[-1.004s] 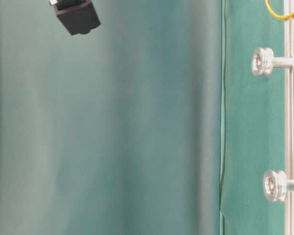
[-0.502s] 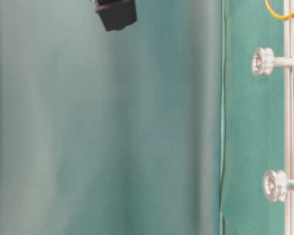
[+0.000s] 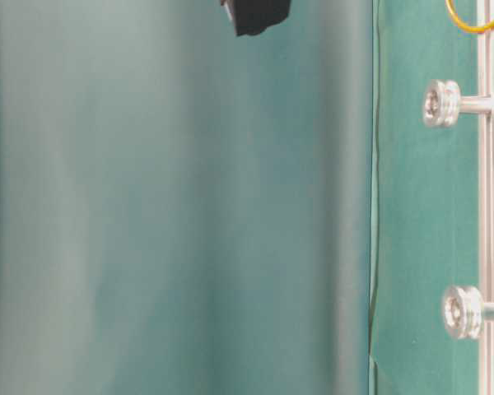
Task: Hook the rubber onto the shaft.
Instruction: 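Lower the open right gripper and close it on the band's near edge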
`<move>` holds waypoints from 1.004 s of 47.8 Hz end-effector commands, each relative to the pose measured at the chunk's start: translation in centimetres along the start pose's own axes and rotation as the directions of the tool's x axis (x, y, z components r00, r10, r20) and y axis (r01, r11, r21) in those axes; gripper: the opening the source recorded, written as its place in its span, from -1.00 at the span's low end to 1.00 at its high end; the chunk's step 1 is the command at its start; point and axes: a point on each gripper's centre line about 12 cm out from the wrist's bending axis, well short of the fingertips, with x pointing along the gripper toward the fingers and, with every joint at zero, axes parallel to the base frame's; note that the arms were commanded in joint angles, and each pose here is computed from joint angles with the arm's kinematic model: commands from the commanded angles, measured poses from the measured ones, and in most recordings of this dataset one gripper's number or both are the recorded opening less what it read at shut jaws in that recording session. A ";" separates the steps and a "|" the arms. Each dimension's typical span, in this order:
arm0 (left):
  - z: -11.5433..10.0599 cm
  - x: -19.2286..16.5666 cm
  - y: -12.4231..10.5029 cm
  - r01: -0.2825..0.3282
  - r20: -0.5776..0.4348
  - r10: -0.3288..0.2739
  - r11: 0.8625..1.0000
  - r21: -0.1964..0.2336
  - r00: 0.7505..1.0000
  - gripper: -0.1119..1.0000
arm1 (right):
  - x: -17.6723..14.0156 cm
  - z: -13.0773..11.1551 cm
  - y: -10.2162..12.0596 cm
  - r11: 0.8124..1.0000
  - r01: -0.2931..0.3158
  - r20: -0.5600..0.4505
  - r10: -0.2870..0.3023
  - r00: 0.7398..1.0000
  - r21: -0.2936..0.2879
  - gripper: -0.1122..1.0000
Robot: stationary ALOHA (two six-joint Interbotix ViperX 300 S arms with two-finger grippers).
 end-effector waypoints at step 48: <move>1.0 -0.2 0.0 0.000 0.022 0.000 1.000 0.000 1.000 -0.80 | -0.2 0.7 0.3 1.000 -0.006 0.025 0.006 1.000 -0.006 -0.67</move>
